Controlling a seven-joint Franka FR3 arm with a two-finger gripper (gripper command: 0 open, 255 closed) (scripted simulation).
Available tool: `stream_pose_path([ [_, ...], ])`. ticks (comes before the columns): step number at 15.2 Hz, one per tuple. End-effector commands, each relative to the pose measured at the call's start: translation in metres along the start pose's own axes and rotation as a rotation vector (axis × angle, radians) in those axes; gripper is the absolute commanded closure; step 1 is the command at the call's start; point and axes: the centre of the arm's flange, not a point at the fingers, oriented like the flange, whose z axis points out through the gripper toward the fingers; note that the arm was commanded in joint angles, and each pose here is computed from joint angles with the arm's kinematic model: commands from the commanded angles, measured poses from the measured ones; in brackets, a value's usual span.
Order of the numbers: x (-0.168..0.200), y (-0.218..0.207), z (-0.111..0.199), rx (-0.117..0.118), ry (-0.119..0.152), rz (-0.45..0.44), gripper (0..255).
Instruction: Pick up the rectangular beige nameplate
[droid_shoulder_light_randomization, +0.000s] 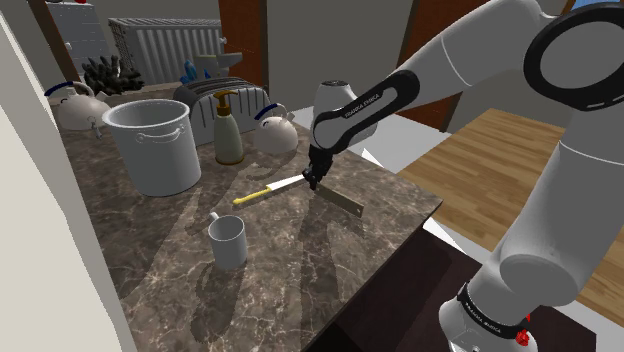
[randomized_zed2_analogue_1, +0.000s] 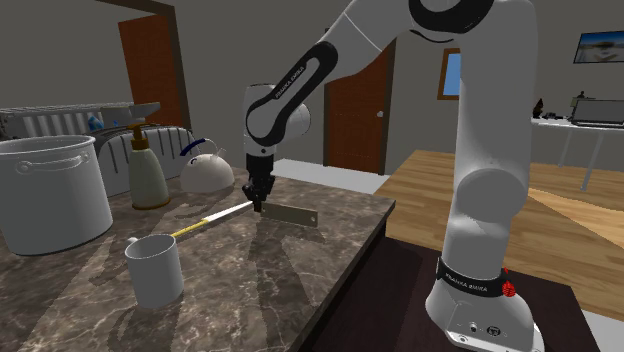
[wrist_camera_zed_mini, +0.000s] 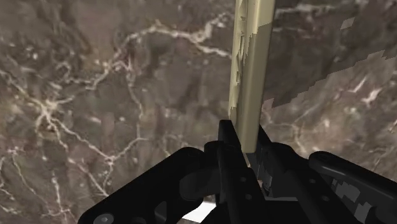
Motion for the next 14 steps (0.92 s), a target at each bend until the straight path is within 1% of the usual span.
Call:
stream_pose_path([
  [1, 0.000, 0.000, 0.000, 0.000, 0.000, 0.000, 255],
  [5, 0.000, -0.001, 0.001, 0.000, 0.000, 0.000, 255],
  [14, 0.004, -0.002, -0.047, 0.000, 0.000, 0.000, 255],
])
